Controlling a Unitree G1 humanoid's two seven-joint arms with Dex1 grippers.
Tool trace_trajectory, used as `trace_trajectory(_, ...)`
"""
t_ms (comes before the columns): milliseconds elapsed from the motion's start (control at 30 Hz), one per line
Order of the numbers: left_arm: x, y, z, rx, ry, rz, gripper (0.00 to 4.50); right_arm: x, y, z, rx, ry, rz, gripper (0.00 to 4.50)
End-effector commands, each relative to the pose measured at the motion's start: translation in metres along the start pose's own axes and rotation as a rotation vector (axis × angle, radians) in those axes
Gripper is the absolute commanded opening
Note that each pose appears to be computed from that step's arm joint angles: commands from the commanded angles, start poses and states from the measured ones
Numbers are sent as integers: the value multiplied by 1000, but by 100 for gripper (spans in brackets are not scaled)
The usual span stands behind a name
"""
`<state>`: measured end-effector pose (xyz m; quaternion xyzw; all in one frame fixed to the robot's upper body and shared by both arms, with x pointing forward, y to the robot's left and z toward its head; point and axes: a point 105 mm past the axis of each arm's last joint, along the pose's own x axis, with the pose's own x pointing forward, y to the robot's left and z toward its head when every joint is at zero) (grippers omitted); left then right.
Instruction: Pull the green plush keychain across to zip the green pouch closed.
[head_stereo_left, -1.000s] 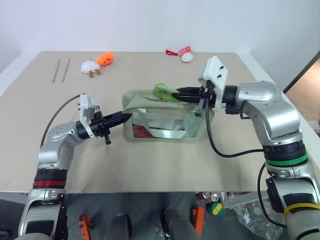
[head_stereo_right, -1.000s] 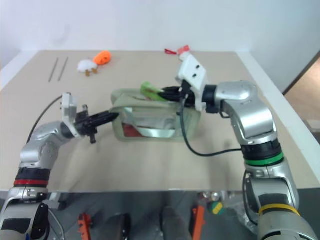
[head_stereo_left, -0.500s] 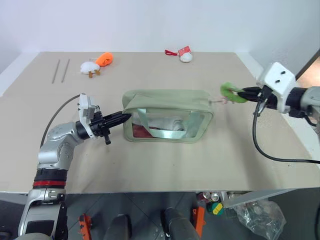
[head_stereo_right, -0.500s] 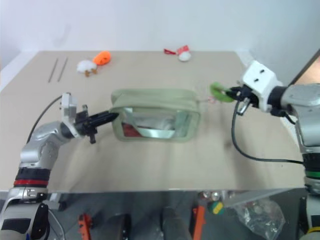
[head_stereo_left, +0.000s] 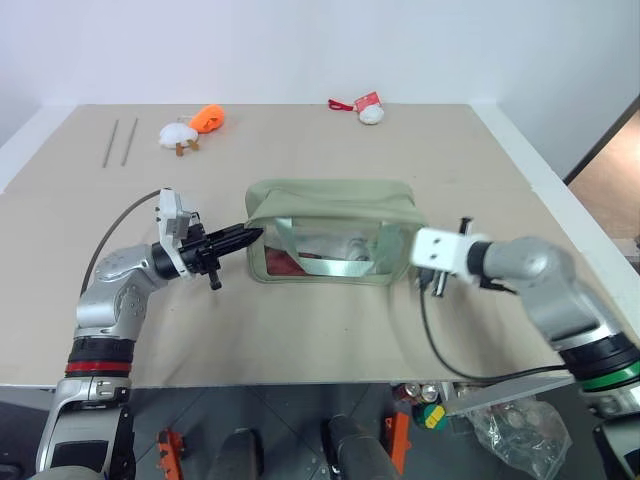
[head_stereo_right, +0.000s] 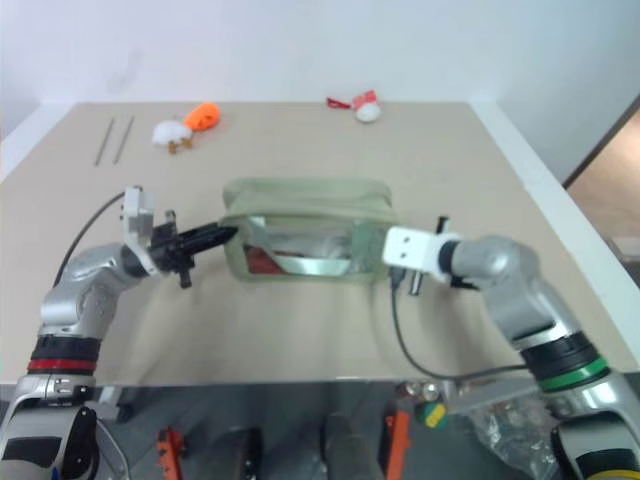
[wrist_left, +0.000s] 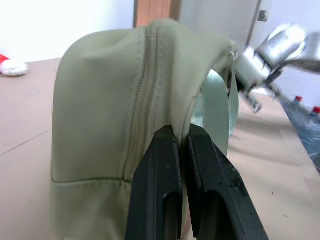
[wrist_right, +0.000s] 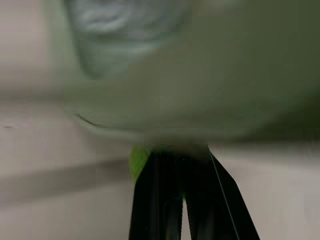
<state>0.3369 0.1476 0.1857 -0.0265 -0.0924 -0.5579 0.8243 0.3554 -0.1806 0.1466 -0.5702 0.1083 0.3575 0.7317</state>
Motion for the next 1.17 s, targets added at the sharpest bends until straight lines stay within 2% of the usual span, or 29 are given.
trace_trajectory(33, -6, 2, 13, 42, -26, 11, 0, 1, 0, -10, -92, 55, 13, 1)
trace_trajectory(200, -8, 5, 18, 35, -46, 33, 0, 2, -16, -6, -82, 21, -33, 1)
trace_trajectory(333, -12, 10, 23, 9, -78, 77, 0, -11, -45, 4, 136, -100, -133, 1)
trace_trajectory(400, -16, 16, 26, 6, -100, 128, 75, -27, -58, 6, 306, -195, -145, 68)
trace_trajectory(500, -19, 18, 27, -4, -101, 157, 177, -46, -67, -1, 436, -261, -159, 172)
trace_trajectory(700, -30, 18, 30, -36, -89, 203, 383, -69, -50, -13, 620, -349, -53, 377)
trace_trajectory(767, -46, 27, 20, -132, -24, 290, 449, -80, -44, -18, 673, -374, -33, 378)
trace_trajectory(900, -82, 33, 10, -193, 33, 431, 449, -102, -42, -25, 740, -407, -49, 378)
trace_trajectory(1000, -111, 32, 12, -170, 64, 523, 449, -121, -45, -30, 779, -431, -100, 378)
trace_trajectory(1167, -128, 30, 18, -145, 73, 584, 449, -115, -40, -30, 800, -419, -105, 378)
